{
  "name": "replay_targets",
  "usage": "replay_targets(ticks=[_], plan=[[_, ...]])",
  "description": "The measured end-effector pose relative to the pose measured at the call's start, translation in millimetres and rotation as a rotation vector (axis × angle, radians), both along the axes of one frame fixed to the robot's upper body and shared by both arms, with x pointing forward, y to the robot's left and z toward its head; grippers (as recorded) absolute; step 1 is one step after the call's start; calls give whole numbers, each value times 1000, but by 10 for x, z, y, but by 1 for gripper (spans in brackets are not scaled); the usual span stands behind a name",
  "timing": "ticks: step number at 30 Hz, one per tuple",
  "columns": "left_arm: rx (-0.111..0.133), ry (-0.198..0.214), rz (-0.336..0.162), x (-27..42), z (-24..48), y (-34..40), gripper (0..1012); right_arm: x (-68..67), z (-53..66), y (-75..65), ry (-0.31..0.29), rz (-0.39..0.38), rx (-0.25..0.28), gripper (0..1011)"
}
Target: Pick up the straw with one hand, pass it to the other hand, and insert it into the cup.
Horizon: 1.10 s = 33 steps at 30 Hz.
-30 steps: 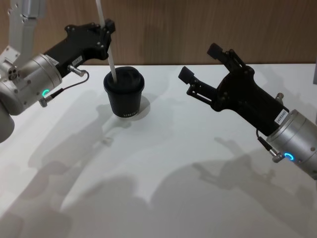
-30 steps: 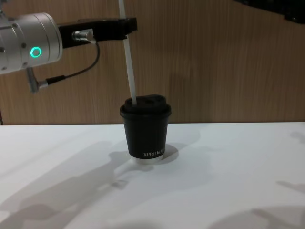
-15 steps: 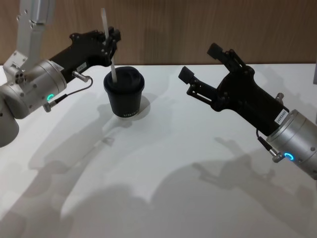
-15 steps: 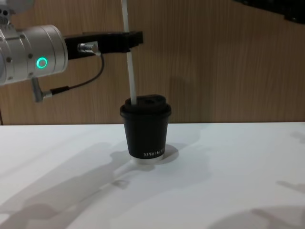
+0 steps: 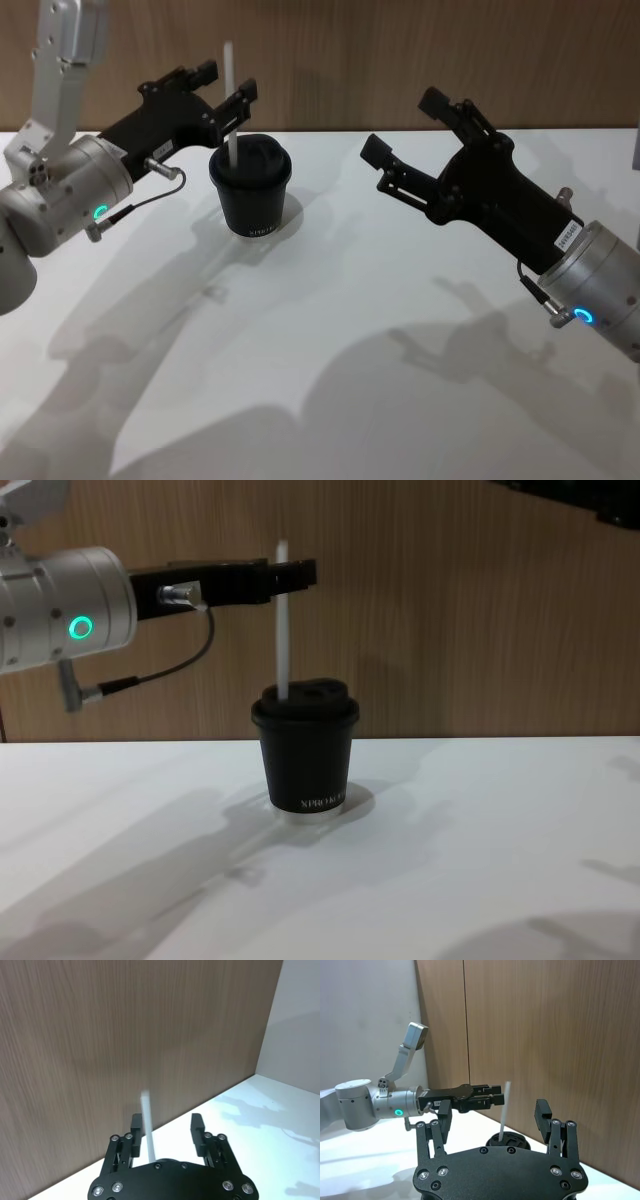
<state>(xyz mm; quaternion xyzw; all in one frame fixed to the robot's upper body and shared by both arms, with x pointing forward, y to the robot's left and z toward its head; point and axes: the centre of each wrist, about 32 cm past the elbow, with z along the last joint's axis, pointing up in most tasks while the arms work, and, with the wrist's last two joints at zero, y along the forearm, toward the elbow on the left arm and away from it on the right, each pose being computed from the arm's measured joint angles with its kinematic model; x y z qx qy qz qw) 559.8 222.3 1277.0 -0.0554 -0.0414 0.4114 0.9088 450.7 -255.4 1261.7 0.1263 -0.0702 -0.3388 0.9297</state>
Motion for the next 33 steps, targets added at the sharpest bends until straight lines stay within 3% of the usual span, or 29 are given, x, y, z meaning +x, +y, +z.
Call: replay_targets(ticks=[8, 15, 33], plan=[[-23, 6, 6, -143, -45, 49, 807, 0, 0, 0, 0, 0, 0, 1001], [-41, 30, 9, -301, -135, 88, 1003, -5, -11, 7, 5, 0, -3, 1001], [-77, 93, 4, -687, -329, 162, 1003, -4, -169, 120, 86, -1, -54, 1001]])
